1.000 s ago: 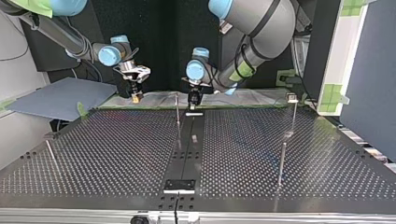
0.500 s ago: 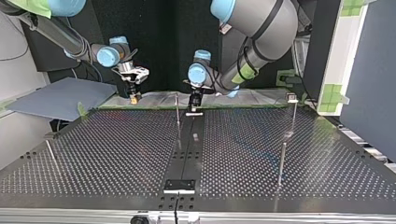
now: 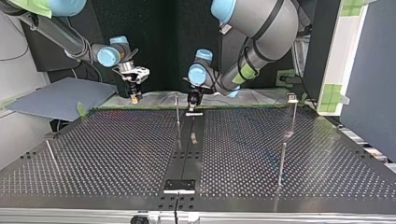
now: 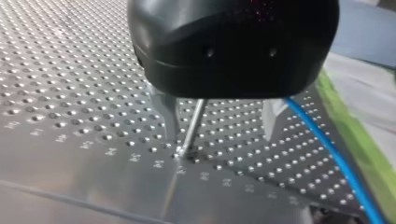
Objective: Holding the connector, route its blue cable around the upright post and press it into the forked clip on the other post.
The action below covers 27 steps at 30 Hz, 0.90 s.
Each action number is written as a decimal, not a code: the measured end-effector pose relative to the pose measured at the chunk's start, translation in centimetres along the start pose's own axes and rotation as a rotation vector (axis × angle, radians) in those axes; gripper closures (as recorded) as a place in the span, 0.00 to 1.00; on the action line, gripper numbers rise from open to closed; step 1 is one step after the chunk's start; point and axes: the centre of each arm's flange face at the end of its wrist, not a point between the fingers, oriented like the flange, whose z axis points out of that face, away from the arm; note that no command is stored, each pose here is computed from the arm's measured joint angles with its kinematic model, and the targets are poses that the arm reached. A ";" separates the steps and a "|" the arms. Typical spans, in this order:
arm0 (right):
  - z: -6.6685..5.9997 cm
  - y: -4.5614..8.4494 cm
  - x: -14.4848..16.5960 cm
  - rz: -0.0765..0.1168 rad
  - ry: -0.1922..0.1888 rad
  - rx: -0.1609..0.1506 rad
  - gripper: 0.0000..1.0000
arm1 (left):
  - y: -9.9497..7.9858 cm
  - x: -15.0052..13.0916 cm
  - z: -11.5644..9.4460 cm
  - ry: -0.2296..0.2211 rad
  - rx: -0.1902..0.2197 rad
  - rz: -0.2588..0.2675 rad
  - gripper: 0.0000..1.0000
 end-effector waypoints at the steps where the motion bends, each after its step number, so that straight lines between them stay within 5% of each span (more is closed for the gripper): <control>1: 0.0 -0.1 0.0 0.000 0.000 0.001 1.00 | 0.0 0.1 -0.1 0.008 0.000 0.004 0.10; 15: 0.0 -0.3 -0.1 0.000 -0.005 0.005 1.00 | -1.8 0.7 -1.6 0.101 0.093 0.062 0.10; 27: -0.2 -0.3 -0.2 0.003 -0.018 0.004 1.00 | -2.8 -1.5 -2.9 0.087 0.107 0.063 0.10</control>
